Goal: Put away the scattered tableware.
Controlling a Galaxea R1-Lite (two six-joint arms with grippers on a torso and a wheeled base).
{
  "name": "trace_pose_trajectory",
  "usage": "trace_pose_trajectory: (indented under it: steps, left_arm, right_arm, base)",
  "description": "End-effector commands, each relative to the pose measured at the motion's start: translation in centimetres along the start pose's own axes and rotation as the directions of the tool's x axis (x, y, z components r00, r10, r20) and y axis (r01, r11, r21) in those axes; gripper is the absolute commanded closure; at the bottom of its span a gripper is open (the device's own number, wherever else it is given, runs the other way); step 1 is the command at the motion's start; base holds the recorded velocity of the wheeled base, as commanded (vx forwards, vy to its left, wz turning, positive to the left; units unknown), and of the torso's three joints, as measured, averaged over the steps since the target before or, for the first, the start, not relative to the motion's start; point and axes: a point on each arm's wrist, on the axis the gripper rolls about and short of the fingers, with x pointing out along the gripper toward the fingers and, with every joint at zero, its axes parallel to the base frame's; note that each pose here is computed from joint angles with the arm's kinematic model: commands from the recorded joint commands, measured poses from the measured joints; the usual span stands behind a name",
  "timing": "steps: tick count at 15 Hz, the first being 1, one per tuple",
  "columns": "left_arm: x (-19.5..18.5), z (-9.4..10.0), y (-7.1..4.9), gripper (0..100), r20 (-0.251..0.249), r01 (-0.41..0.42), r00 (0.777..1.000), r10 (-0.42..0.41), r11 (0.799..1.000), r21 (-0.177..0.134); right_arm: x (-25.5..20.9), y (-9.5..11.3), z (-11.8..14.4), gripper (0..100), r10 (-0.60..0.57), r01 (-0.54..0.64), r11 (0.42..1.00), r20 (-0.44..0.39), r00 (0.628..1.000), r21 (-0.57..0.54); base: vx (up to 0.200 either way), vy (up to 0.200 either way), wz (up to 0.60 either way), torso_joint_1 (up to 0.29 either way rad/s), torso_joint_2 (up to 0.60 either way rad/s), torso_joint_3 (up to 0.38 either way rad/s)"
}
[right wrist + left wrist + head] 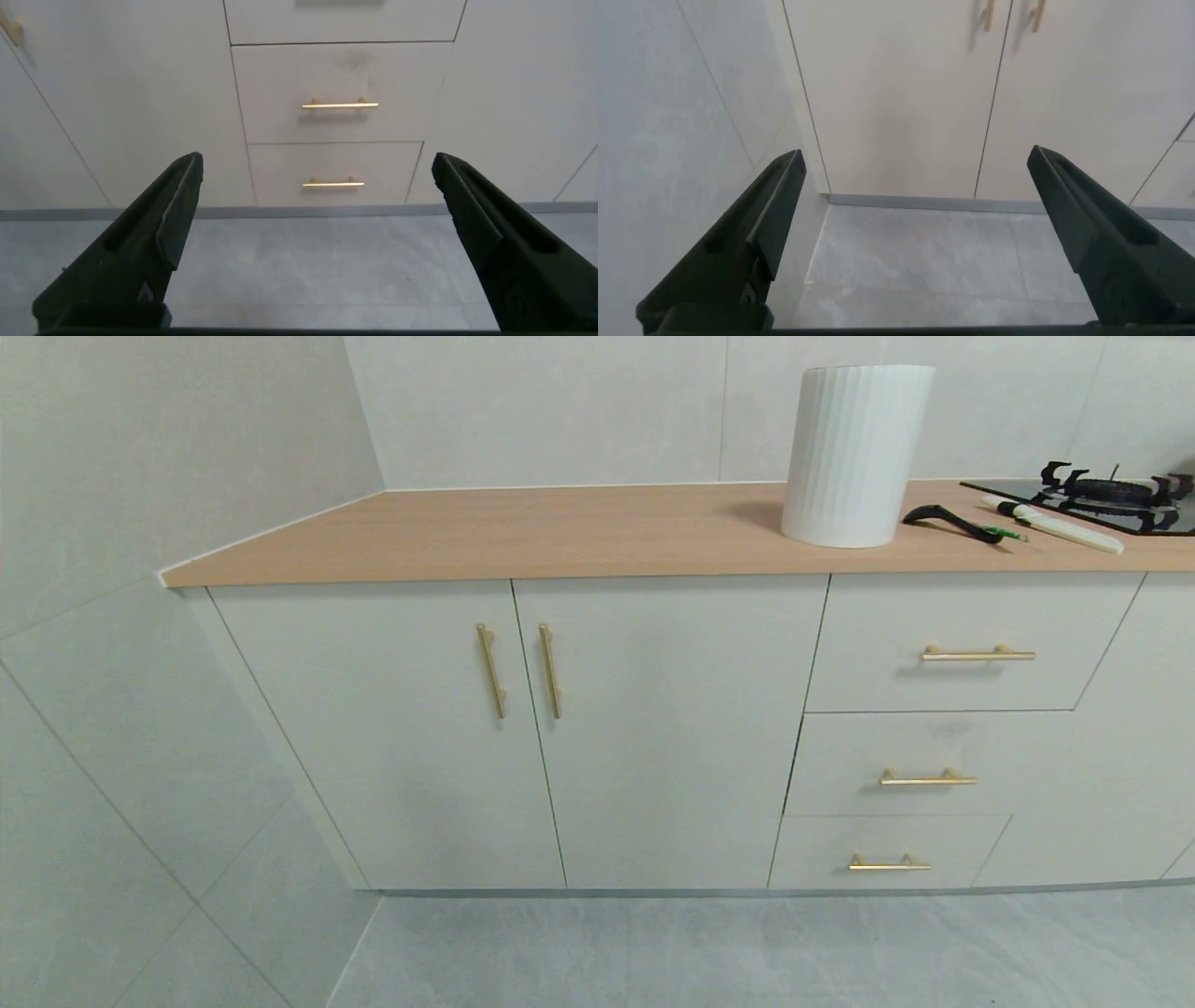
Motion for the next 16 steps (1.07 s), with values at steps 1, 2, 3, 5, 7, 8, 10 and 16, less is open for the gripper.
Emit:
trace_pose_trajectory:
  steps: [1,2,3,5,7,8,10,16]
  left_arm:
    - [0.01,0.0,0.0,0,-0.001,0.0,1.0,0.0,1.0,0.0]
    - [0.01,0.0,0.0,0,-0.001,0.0,1.0,0.0,1.0,-0.002]
    - [0.01,0.02,0.0,0,0.0,-0.001,1.0,0.001,1.0,-0.013]
    - [0.01,0.02,0.0,0,0.0,-0.001,1.0,0.001,1.0,-0.019]
    - [0.01,0.02,0.0,0,0.0,-0.001,1.0,0.001,1.0,-0.017]
    - [0.01,0.02,0.0,0,0.0,-0.001,1.0,0.001,1.0,-0.016]
    - [0.01,0.02,0.0,0,0.0,-0.001,1.0,0.001,1.0,-0.017]
    - [0.01,0.02,0.0,0,0.0,-0.001,1.0,0.001,1.0,-0.014]
  right_arm:
    - [0.02,0.0,-0.04,0,0.002,-0.002,1.0,-0.008,1.0,0.006]
    - [0.02,0.0,-0.04,0,0.002,-0.002,1.0,-0.008,1.0,0.007]
    - [0.02,0.0,-0.04,0,0.002,-0.002,1.0,-0.008,1.0,0.007]
    - [0.02,0.0,-0.04,0,0.002,-0.002,1.0,-0.008,1.0,0.007]
    - [0.02,0.0,-0.04,0,0.002,-0.002,1.0,-0.008,1.0,0.006]
    - [0.02,0.0,-0.04,0,0.002,-0.002,1.0,-0.008,1.0,0.006]
    - [0.01,0.0,-0.04,0,0.002,-0.002,1.0,-0.006,1.0,0.004]
    - [0.02,0.0,-0.04,0,0.002,-0.002,1.0,-0.008,1.0,0.006]
  base:
    - [0.0,0.0,0.0,0.0,0.0,0.0]
    - [0.0,0.0,0.0,0.0,0.0,0.0]
    - [0.0,0.0,0.0,0.0,0.0,0.0]
    - [0.0,0.0,0.0,0.0,0.0,0.0]
    - [0.0,-0.1,0.0,0.001,0.0,0.001]
    - [0.0,-0.2,0.0,0.002,0.0,0.002]
    - [0.0,-0.2,0.0,0.002,0.0,-0.002]
    - [0.0,-0.2,0.0,0.003,0.0,-0.001]
